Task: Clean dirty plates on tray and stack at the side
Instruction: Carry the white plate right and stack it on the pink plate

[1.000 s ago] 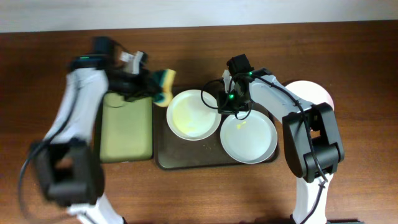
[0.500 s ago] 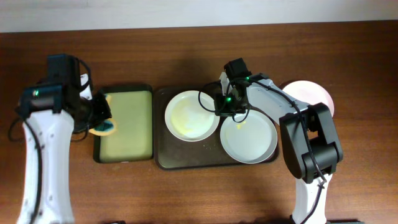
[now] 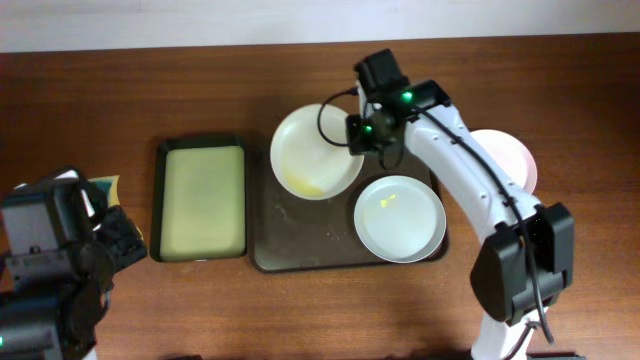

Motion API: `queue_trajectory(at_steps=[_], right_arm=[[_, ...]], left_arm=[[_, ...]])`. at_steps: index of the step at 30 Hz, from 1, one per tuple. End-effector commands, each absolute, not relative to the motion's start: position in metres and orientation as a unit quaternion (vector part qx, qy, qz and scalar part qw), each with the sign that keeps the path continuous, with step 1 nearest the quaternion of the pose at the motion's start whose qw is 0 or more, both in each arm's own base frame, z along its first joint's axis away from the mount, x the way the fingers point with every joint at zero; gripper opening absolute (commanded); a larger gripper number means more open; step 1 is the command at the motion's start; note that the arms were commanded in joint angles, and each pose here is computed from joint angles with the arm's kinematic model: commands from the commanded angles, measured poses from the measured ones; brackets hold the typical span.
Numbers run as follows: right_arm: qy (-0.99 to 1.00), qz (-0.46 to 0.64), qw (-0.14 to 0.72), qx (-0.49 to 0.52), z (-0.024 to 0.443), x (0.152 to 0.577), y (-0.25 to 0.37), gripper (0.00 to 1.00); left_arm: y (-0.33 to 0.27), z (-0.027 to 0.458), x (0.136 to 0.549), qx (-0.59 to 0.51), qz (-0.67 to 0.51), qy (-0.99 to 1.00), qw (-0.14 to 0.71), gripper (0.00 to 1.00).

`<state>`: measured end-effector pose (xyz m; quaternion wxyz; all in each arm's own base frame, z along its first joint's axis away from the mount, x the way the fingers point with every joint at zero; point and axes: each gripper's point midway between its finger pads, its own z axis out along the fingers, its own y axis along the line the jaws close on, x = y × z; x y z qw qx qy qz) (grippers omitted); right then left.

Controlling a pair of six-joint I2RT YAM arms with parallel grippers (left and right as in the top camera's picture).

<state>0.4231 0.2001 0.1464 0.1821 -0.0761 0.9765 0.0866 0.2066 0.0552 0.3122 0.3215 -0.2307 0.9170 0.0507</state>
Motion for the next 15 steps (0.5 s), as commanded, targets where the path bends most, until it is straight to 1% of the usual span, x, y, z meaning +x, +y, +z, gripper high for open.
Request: queue_trajectory(at_steps=[1, 6, 9, 13, 15], right_arm=[[0.950, 0.038, 0.286, -0.118, 0.200, 0.427, 0.241, 0.04], [0.899, -0.005, 0.381, -0.215, 0.209, 0.388, 0.348, 0.04], [0.869, -0.054, 0.420, -0.256, 0.205, 0.370, 0.380, 0.04], [0.808, -0.137, 0.485, -0.304, 0.209, 0.361, 0.413, 0.04], [0.752, -0.203, 0.541, -0.317, 0.243, 0.363, 0.423, 0.04]], left_arm=[[0.058, 0.304, 0.209, -0.237, 0.061, 0.923, 0.299, 0.00], [0.073, 0.305, 0.205, -0.262, 0.099, 0.913, 0.296, 0.00], [0.091, 0.312, 0.195, -0.325, 0.137, 0.883, 0.310, 0.00], [0.092, 0.335, 0.169, -0.343, 0.135, 0.854, 0.368, 0.00], [0.090, 0.349, 0.150, -0.348, 0.123, 0.834, 0.409, 0.00]])
